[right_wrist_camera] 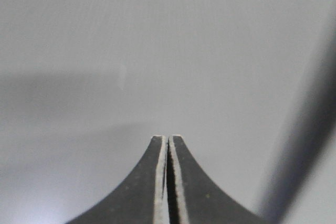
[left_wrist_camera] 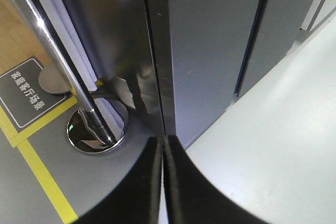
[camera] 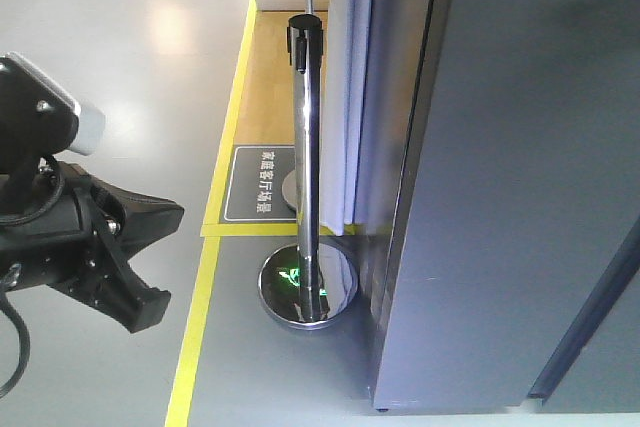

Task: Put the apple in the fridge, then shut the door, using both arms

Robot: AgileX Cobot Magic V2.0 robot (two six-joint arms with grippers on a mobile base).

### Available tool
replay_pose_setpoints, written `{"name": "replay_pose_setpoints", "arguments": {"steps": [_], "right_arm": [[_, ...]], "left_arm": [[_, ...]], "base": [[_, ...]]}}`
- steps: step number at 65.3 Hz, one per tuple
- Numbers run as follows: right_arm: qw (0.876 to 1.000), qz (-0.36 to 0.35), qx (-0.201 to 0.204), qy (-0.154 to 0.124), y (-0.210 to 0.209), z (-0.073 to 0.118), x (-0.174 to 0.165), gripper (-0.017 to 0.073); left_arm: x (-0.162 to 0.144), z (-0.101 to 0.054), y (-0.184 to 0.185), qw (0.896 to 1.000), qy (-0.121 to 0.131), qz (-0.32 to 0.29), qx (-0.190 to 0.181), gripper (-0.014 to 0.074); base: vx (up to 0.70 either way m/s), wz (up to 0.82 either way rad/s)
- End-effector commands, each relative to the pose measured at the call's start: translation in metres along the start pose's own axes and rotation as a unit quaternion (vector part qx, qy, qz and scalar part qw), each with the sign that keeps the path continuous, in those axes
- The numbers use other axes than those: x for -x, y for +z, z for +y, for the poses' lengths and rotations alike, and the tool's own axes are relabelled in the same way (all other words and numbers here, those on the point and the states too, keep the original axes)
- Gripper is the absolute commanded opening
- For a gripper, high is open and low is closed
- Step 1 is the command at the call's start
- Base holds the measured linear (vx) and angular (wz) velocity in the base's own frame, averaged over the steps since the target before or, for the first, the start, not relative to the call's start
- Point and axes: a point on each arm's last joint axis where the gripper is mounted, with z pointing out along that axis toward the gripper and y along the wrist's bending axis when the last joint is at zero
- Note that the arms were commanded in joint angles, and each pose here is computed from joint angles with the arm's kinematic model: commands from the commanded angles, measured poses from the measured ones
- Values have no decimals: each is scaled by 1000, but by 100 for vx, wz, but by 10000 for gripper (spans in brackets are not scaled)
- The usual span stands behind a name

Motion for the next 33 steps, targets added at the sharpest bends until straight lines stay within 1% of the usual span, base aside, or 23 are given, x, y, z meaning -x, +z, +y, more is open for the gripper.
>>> {"name": "replay_pose_setpoints", "arguments": {"steps": [1, 7, 11, 16, 25, 33], "right_arm": [[998, -69, -5, -5, -38, -1, 18, -2], [998, -56, 5, -5, -61, 5, 10, -2], [999, -48, 17, -15, -75, 12, 6, -2], [998, -42, 38, -26, -94, 23, -1, -2], [996, -41, 78, -34, -126, 40, -14, -2], [992, -26, 115, -42, -153, 51, -29, -2]], "left_arm": [[14, 1, -10, 999, -3, -54, 6, -6], [14, 1, -10, 999, -3, -54, 6, -6], [14, 1, -10, 999, -3, -54, 6, -6], [14, 1, -10, 999, -3, -54, 6, -6], [14, 1, -10, 999, -3, -54, 6, -6], [14, 1, -10, 999, -3, -54, 6, -6]], "base": [[0, 0], [0, 0], [0, 0], [0, 0], [0, 0], [0, 0]]}}
